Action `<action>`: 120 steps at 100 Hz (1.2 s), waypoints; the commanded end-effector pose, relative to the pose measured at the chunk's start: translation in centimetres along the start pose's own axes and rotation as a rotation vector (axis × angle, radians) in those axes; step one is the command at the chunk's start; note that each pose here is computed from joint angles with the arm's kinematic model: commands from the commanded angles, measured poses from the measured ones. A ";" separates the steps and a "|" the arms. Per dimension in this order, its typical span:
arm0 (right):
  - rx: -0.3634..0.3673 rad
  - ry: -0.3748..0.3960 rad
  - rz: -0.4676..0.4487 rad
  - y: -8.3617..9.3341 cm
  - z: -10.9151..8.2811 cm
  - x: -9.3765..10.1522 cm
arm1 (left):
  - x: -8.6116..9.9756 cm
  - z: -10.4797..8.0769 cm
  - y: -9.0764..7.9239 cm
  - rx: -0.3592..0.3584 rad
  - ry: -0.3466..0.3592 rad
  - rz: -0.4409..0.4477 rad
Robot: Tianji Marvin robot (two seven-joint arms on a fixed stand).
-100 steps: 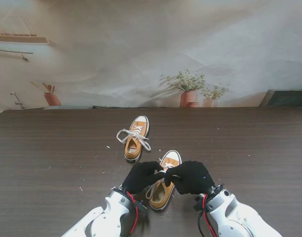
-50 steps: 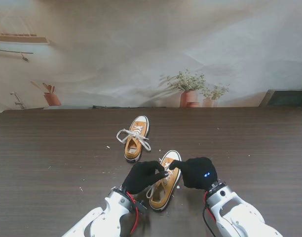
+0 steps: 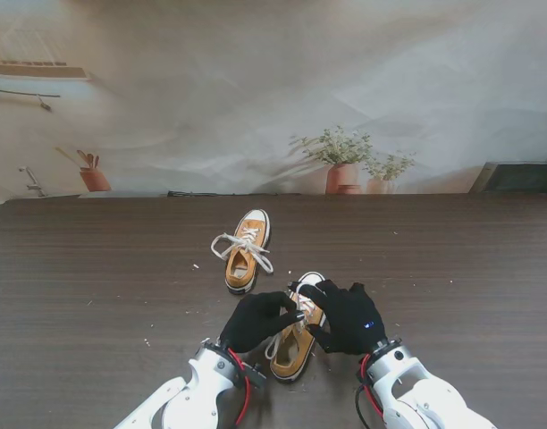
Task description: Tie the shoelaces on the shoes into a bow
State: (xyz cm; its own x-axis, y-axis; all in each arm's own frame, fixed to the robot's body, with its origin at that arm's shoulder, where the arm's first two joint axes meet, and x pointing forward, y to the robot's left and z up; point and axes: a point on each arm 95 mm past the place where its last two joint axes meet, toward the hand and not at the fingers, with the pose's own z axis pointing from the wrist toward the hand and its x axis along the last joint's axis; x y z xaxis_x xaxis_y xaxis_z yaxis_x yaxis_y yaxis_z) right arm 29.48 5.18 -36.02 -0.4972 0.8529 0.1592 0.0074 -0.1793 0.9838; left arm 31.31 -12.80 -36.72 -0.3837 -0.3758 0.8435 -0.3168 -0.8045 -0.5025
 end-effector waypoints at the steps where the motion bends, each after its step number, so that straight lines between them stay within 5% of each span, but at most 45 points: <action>1: 0.009 -0.001 0.013 -0.3 -0.1 -0.1 | 0.2 -0.3 -0.1 -0.003 0.002 0.012; 20: -0.017 -0.027 0.046 -0.2 -0.4 -0.2 | 0.1 -1.3 -1.3 0.035 0.008 0.082; 46: -0.056 -0.121 -0.101 0.4 -1.5 -0.6 | -0.3 -3.1 -3.4 0.097 -0.025 0.146; 56: -0.073 -0.132 -0.034 0.5 -1.5 -0.6 | -0.4 -3.6 -3.9 0.106 -0.034 0.154; 77: -0.060 -0.117 0.279 0.4 -1.3 0.0 | -0.5 -4.3 -4.2 0.115 -0.047 0.168; 99: -0.076 -0.099 0.372 0.3 -1.2 0.2 | -0.5 -4.5 -4.3 0.123 -0.048 0.173; 120: -0.044 -0.121 0.368 0.4 -1.4 0.4 | -0.5 -4.5 -4.5 0.120 -0.046 0.180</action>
State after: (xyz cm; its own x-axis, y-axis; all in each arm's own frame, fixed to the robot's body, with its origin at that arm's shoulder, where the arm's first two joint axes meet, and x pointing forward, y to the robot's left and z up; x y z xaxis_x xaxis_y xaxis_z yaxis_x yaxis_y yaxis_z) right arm 28.39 4.61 -35.70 -0.3680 0.7723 0.5178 0.0996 -0.5209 0.8478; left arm 29.05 -6.88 -35.96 -0.3791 -0.5331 0.7563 -0.1302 -0.7785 -0.6140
